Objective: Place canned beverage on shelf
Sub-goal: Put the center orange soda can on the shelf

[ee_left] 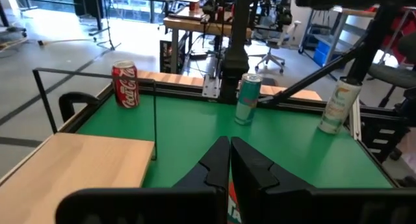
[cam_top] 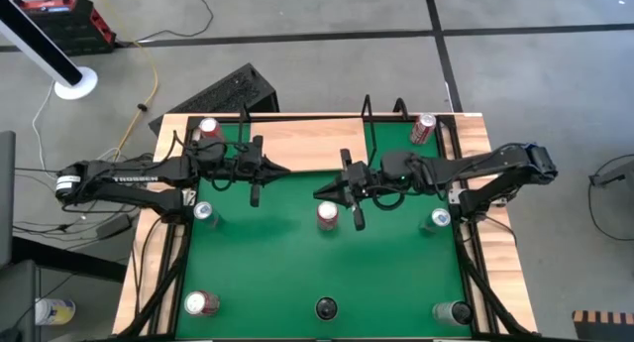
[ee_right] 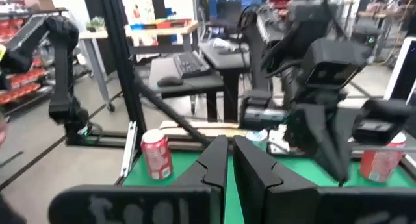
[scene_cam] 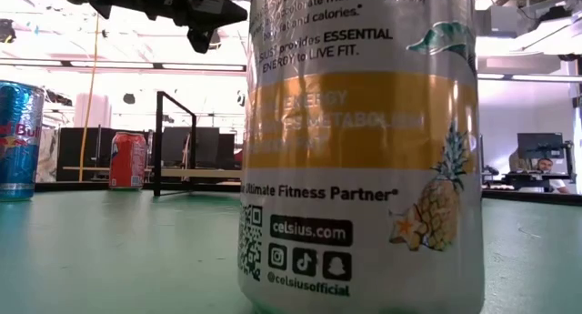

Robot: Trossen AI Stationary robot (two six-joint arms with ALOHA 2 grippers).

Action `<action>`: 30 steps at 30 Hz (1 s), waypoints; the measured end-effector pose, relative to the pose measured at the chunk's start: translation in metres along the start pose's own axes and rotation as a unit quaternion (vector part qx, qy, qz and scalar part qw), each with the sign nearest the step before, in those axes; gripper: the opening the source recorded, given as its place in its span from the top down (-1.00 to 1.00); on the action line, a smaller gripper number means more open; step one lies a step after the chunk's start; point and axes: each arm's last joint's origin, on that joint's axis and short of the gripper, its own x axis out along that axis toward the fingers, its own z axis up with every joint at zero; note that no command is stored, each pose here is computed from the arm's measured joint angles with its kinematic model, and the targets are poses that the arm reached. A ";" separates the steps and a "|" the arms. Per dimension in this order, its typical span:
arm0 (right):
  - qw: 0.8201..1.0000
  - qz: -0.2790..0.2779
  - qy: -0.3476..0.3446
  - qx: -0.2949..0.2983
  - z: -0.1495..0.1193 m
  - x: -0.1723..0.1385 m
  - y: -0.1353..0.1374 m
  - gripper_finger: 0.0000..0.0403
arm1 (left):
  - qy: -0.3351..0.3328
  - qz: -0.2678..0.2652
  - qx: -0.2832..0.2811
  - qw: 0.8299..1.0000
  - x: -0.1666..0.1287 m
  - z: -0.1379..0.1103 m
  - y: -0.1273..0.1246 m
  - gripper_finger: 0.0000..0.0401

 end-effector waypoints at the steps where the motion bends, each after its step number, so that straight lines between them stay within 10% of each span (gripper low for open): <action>1: 1.000 -0.001 0.008 0.000 -0.002 0.000 0.002 0.74 | 0.000 0.001 0.002 1.000 0.000 0.000 0.000 0.99; 9: 0.997 -0.058 0.047 0.006 -0.011 0.000 0.013 0.56 | -0.001 0.014 0.043 0.999 0.000 0.000 0.001 0.73; 22: 0.970 -0.139 0.174 0.097 -0.037 -0.010 0.012 -0.29 | 0.012 0.008 0.087 0.996 0.009 -0.007 -0.001 -0.11; 30: 0.944 -0.126 0.250 0.177 -0.036 -0.042 0.012 -0.36 | 0.012 0.002 0.074 0.997 0.035 -0.023 0.003 -0.46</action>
